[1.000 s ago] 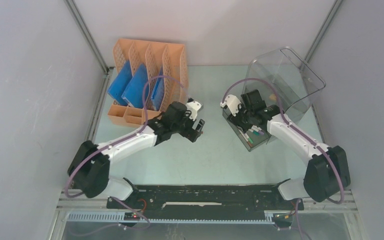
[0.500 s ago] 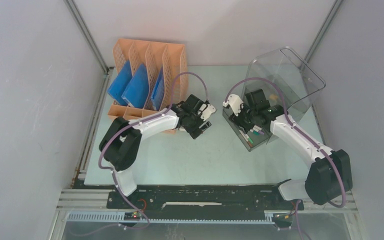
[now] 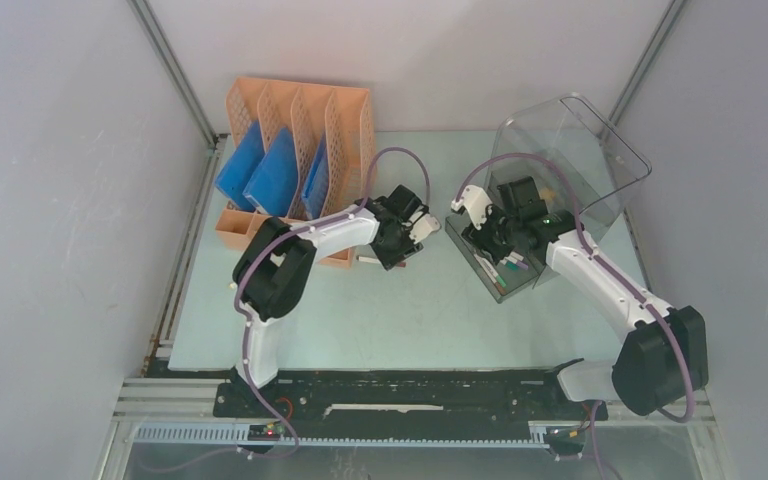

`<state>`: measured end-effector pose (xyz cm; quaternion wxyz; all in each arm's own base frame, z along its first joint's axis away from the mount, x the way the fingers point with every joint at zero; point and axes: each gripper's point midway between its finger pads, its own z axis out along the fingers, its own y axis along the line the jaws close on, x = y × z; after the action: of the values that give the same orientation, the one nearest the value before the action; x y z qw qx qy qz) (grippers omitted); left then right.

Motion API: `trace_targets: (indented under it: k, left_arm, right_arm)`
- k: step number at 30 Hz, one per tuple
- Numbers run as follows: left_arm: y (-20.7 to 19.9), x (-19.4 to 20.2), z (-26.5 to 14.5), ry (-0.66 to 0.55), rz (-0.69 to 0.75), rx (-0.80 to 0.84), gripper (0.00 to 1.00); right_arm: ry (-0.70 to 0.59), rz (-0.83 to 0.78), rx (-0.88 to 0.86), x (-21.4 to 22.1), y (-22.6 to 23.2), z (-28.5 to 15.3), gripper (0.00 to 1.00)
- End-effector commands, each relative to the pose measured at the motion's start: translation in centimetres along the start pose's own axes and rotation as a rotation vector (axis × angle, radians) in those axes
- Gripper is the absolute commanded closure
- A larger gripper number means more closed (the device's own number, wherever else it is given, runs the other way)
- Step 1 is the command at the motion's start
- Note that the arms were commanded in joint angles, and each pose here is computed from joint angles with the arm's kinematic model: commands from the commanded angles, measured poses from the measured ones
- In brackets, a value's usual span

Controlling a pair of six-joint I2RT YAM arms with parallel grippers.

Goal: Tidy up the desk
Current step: Place the stationery in the drawer, then pick up the stationery from the center of the board.

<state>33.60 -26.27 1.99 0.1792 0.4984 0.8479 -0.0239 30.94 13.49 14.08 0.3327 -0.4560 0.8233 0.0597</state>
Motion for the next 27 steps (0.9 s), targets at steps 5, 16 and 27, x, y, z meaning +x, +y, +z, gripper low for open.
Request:
trace_targets:
  k: [5, 16, 27]
  left_arm:
    - [-0.8, 0.5, 0.7, 0.024, -0.004, 0.083, 0.67]
    - [-2.3, 0.7, 0.7, -0.022, -0.1, 0.122, 1.0]
    - [-3.5, -0.9, -2.7, -0.257, -0.242, 0.056, 1.0]
  right_arm:
    - [-0.03, -0.015, -0.003, -0.4, 0.1, -1.0, 0.44]
    - [-0.076, -0.024, -0.018, -1.3, 0.6, -1.9, 0.44]
    - [-0.125, -0.034, -0.052, -2.1, 1.4, -2.7, 0.44]
